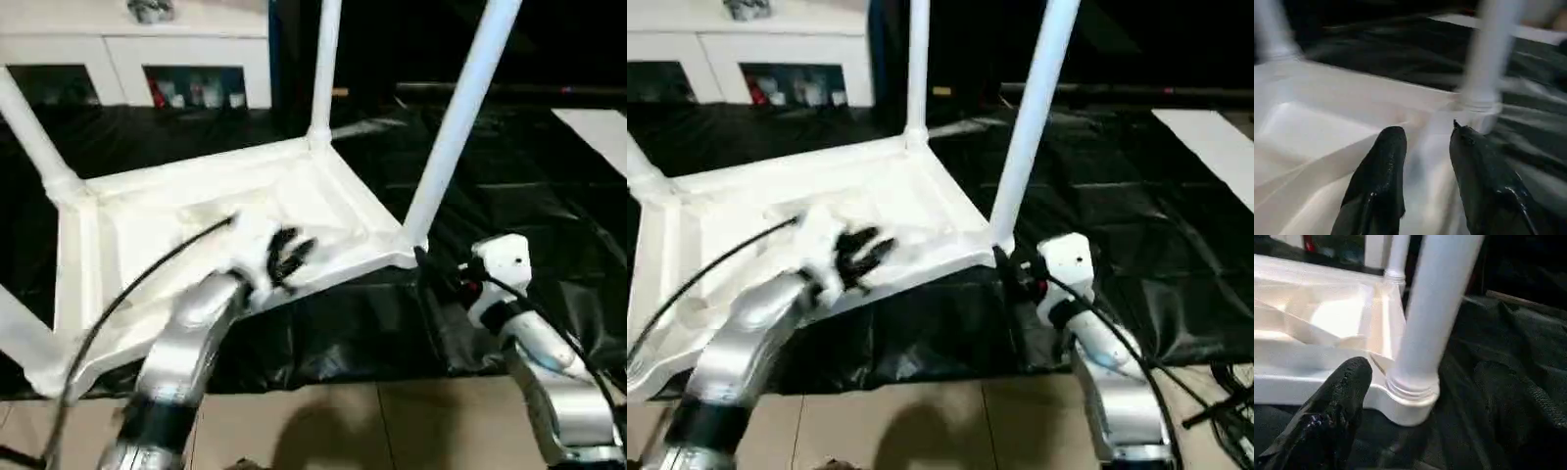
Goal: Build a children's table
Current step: Rotate leg to tighten
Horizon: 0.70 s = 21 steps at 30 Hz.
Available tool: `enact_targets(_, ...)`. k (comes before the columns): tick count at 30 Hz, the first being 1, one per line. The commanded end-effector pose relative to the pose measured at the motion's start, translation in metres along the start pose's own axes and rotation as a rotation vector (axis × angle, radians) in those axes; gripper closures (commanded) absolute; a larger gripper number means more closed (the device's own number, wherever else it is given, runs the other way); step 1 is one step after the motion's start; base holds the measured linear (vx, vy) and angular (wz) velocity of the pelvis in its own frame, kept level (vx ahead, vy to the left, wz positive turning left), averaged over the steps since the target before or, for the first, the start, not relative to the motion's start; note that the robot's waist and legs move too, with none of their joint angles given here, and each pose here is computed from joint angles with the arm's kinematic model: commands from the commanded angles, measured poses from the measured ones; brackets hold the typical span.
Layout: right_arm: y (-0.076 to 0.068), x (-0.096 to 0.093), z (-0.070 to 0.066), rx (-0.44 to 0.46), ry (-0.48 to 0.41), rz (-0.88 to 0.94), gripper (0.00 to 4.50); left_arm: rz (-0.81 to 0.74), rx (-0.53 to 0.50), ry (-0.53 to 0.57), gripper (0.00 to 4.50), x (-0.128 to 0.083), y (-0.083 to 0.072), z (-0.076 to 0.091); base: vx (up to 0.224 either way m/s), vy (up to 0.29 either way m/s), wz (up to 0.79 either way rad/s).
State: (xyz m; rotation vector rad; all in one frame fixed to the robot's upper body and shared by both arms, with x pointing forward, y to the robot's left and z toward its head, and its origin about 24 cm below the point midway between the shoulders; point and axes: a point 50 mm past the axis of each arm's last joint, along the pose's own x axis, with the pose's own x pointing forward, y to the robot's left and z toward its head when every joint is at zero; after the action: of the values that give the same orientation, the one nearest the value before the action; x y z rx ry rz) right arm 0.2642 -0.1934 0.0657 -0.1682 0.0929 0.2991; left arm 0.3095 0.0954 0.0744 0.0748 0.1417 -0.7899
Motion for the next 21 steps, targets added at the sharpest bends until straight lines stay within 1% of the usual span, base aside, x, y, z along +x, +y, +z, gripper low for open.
enact_targets(1,-0.012,-0.005,-0.002,-0.002,0.027,-0.03,0.66,-0.09,0.015,0.068,2.74,0.01,-0.01,-0.004,0.0,0.0,0.0)
enact_targets(3,-0.018,-0.009,-0.003,-0.009,0.04,-0.039,0.66,-0.127,0.021,0.106,2.74,0.02,-0.014,-0.003,0.0,0.0,0.0)
enact_targets(4,-0.018,-0.009,-0.003,-0.009,0.04,-0.039,0.66,-0.127,0.021,0.106,2.74,0.02,-0.014,-0.003,0.0,0.0,0.0)
enact_targets(5,-0.021,-0.011,-0.003,-0.011,0.05,-0.037,0.66,-0.14,0.034,0.117,2.74,0.025,-0.016,-0.002,0.0,0.0,0.0)
enact_targets(6,-0.022,-0.012,-0.003,-0.011,0.052,-0.037,0.66,-0.143,0.037,0.12,2.74,0.027,-0.017,-0.002,0.0,0.0,0.0)
enact_targets(7,-0.025,-0.014,-0.004,-0.009,0.069,-0.026,0.66,-0.164,0.038,0.144,2.74,0.033,-0.02,-0.003,0.0,0.0,0.0)
enact_targets(8,-0.025,-0.014,-0.004,-0.009,0.069,-0.026,0.66,-0.164,0.038,0.144,2.74,0.033,-0.02,-0.003,0.0,0.0,0.0)
enact_targets(9,-0.027,-0.017,-0.006,0.005,0.088,-0.008,0.66,-0.187,0.044,0.179,2.74,0.04,-0.021,-0.004,0.0,0.0,0.0)
enact_targets(11,-0.029,-0.018,-0.007,0.016,0.1,0.006,0.66,-0.206,0.048,0.205,2.74,0.045,-0.021,-0.004,0.0,0.0,0.0)
enact_targets(13,-0.031,-0.02,-0.009,0.019,0.125,0.019,0.66,-0.186,0.08,0.254,2.74,0.053,-0.013,-0.006,0.0,0.0,0.0)
enact_targets(15,-0.032,-0.021,-0.01,0.023,0.138,0.026,0.66,-0.16,0.108,0.277,2.74,0.056,-0.008,-0.006,0.0,0.0,0.0)
enact_targets(16,-0.032,-0.021,-0.01,0.023,0.139,0.026,0.66,-0.16,0.108,0.278,2.74,0.056,-0.008,-0.006,0.0,0.0,0.0)
enact_targets(17,-0.031,-0.021,-0.01,0.039,0.142,0.032,0.39,-0.153,0.116,0.284,2.77,0.057,-0.007,-0.006,0.0,0.0,0.0)
enact_targets(19,-0.03,-0.021,-0.011,0.05,0.146,0.04,0.39,-0.159,0.119,0.299,2.77,0.059,-0.006,-0.007,0.0,0.0,0.0)
enact_targets(21,-0.029,-0.02,-0.011,0.049,0.152,0.048,0.14,-0.169,0.126,0.316,2.77,0.061,-0.006,-0.009,0.0,0.0,0.0)
